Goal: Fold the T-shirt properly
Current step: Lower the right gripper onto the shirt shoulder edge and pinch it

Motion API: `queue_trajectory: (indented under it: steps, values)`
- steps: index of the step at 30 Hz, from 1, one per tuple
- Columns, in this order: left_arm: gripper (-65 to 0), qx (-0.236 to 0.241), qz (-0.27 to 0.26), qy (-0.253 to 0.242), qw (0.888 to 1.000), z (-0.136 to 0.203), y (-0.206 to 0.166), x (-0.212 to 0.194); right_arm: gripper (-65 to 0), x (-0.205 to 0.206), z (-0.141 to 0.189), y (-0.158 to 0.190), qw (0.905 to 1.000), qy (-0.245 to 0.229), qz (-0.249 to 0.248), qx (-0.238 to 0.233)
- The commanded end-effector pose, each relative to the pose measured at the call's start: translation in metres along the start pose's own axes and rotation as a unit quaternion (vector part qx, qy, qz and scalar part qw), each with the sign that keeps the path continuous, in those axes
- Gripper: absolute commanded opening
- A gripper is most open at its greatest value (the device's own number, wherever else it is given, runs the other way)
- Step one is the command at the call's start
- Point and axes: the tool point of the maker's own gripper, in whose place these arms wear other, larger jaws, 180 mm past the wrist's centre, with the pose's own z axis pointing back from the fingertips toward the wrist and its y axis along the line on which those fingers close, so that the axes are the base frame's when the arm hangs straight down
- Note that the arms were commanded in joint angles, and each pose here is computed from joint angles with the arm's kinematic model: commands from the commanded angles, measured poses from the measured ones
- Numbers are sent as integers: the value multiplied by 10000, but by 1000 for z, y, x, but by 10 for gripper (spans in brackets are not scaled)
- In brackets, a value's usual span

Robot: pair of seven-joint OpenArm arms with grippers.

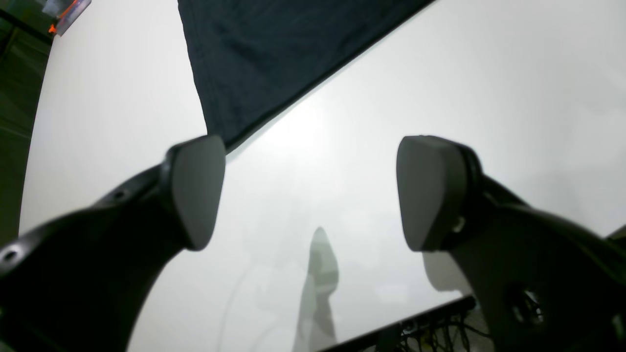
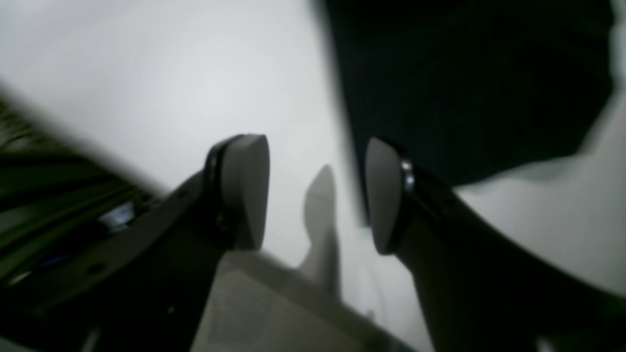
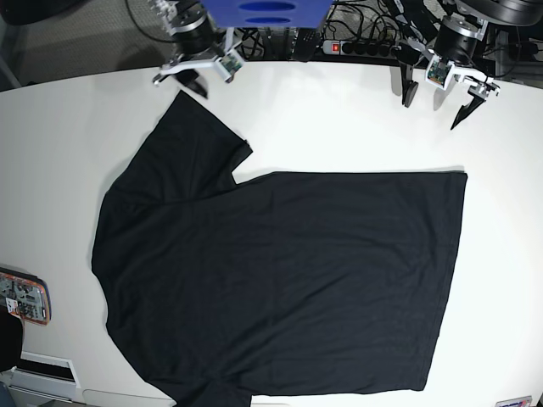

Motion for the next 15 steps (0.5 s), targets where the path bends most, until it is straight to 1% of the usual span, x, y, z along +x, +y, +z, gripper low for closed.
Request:
queue_trajectory:
  steps: [1, 6, 10, 15]
  values:
    - [-153, 45, -37, -119, 9999, 3, 4, 6, -345, 13, -1, -10, 9996, -230, -21, -161]
    - [-153, 46, -50, -119, 9999, 2, 5, 6, -345, 39, -17, -38, 9971, -582, 101, -485]
    - [-153, 51, -59, -125, 9999, 1, 6, 6, -345, 32, -24, -38, 9976, -480, 148, -476]
    - [-153, 51, -59, -117, 9999, 1, 6, 6, -345, 28, -25, -33, 9980, -434, 160, -423]
